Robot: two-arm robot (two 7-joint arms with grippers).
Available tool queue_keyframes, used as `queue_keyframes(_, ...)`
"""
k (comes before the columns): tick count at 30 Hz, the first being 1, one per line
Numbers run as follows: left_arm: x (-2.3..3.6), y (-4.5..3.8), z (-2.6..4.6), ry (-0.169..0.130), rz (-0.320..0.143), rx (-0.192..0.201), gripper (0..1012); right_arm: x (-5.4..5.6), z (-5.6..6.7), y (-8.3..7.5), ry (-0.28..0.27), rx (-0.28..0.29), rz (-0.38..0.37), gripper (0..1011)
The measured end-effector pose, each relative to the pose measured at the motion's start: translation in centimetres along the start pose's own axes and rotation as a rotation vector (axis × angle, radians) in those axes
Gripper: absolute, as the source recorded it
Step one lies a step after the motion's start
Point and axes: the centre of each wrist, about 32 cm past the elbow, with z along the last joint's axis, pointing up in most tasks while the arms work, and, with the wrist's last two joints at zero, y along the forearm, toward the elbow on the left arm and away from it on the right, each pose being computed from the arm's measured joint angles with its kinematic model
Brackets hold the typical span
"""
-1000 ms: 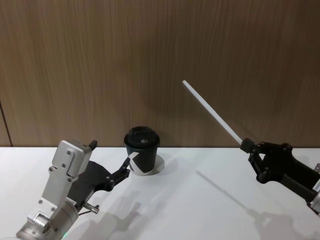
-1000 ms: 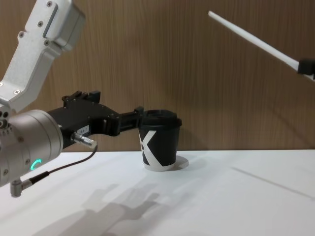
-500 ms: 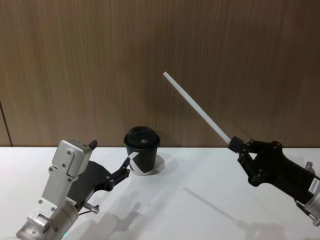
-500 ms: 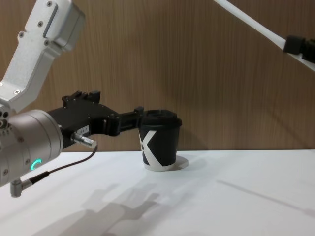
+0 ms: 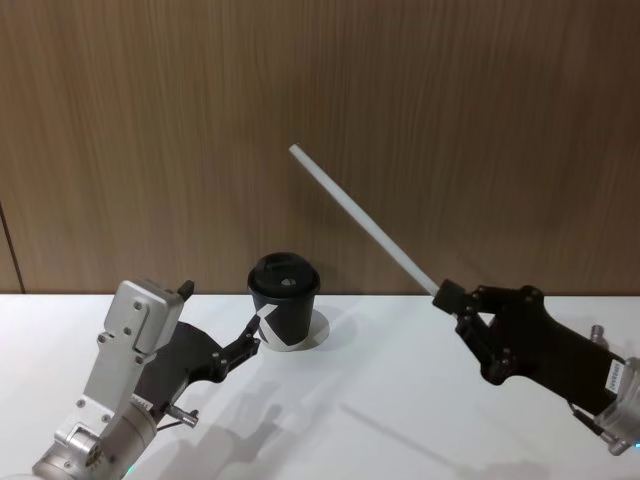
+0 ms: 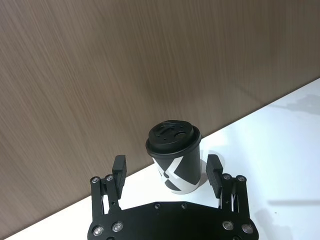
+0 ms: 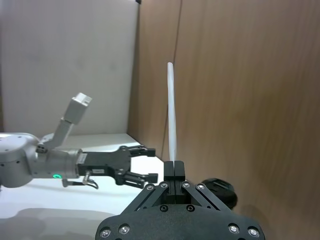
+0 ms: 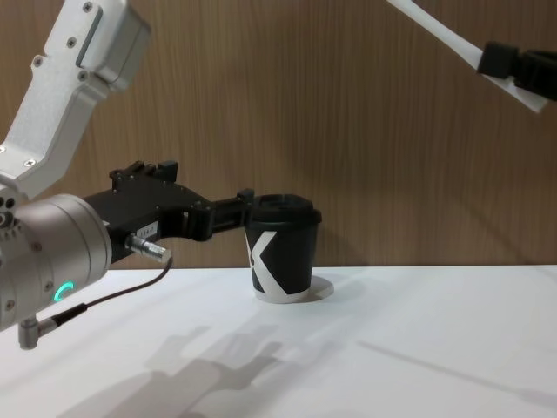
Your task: Pick up the straw with one hand, pass it to the other hand, and insert it into the cup.
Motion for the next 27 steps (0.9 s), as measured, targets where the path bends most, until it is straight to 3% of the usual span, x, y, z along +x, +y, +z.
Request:
queue_keyframes(10,0.0,0.0,0.0,0.0,0.0,0.0,1000,0.1,0.1,1.0,0.029,0.023,0.08,5)
queue_keyframes(27,0.2,0.13,0.25,0.002,-0.009,-0.004,1000,0.1,0.3,1.6,0.047,0.034,0.127,5)
